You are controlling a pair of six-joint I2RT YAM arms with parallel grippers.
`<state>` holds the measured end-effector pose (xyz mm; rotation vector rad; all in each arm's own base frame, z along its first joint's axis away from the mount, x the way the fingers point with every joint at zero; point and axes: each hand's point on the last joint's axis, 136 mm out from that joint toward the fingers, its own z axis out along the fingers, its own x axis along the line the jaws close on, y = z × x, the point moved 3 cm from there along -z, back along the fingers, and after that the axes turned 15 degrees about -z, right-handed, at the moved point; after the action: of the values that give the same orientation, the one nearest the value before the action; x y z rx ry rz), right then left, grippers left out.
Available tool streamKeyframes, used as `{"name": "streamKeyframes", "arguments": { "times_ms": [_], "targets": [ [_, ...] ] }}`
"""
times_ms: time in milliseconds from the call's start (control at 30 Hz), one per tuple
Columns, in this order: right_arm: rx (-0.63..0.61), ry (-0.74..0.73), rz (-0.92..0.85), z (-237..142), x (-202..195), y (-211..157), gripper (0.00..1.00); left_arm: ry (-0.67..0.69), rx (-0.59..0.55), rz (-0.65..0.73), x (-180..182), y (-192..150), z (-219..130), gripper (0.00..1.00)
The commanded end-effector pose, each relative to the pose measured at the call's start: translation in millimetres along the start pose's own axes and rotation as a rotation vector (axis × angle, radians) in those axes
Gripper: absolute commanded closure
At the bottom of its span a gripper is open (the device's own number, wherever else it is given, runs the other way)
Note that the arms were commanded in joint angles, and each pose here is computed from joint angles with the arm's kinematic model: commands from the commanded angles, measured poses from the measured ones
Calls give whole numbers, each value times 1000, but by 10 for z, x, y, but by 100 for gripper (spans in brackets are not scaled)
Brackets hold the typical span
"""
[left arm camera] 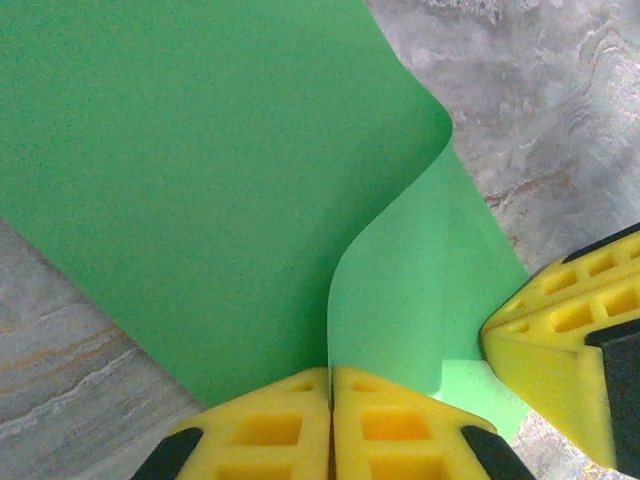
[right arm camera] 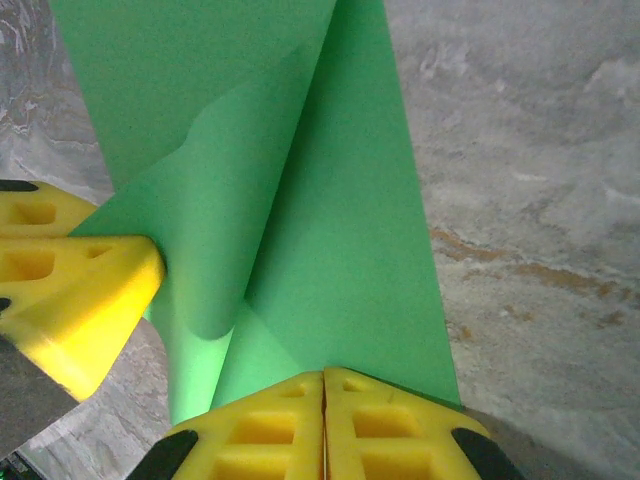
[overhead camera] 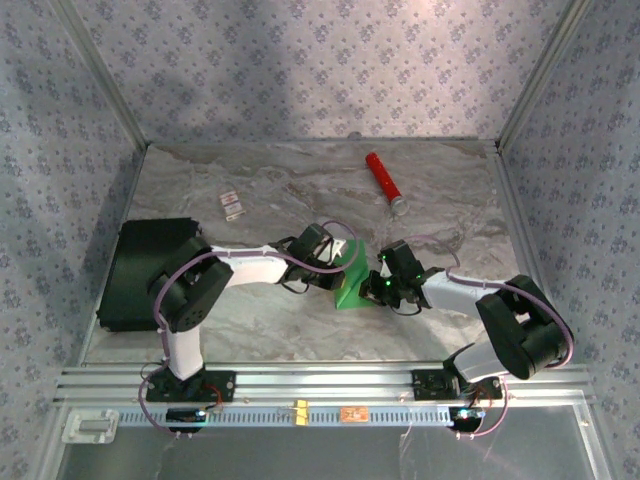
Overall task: Fold a paper plane with a square sheet of paper (pick it up from the middle)
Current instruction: Fold the triangle a second time at the center of the table.
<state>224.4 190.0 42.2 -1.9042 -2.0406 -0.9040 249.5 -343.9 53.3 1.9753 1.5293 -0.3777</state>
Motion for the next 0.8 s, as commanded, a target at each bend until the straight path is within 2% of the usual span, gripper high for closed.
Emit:
{"name": "streamKeyframes", "arguments": {
  "times_ms": [0,767],
  "targets": [
    [73,-69,23,38,-200,-201,91,-6,1,36,-14,32,21,92],
    [85,-70,27,52,-238,-221,91,-2,17,79,-20,50,58,92]
  ]
}}
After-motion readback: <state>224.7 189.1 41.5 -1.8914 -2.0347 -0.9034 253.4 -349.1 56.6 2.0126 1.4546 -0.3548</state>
